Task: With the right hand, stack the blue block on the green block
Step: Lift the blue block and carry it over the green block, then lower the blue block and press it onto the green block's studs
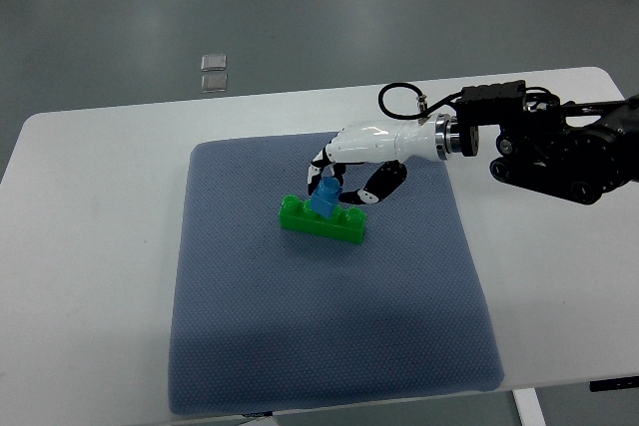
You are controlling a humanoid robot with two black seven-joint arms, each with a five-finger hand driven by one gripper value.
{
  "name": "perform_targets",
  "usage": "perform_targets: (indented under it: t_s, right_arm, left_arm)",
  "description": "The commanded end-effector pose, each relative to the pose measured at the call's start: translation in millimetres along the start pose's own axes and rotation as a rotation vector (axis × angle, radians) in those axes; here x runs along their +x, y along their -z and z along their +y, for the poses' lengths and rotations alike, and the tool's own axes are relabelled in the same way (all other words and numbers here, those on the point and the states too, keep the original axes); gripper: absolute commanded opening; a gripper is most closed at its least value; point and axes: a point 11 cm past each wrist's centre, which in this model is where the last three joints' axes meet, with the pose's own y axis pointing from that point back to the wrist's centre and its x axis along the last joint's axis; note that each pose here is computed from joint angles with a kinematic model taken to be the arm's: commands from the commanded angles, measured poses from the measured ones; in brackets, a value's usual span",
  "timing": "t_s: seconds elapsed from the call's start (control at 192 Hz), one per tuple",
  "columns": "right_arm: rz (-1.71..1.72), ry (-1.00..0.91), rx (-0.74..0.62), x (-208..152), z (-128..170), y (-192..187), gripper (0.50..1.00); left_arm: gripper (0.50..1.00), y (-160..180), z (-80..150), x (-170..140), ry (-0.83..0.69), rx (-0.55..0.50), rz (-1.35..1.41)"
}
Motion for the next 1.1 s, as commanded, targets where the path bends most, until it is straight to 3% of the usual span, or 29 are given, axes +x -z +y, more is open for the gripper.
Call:
perform_targets:
  t_s: [0.0,1.097]
  right_arm:
    - [0.016,0.015,-0.004,-2.0,-4.5,-0.6,0.500]
    - [0.060,0.093,-0.048,-17.3,-6.3,-12.4,0.500]
  left_arm:
    - [1.000,-0.1,0.0,0.1,0.000,0.000,0.000]
    - [1.000,-0.1,0.0,-0.1,0.001,0.000,0.000]
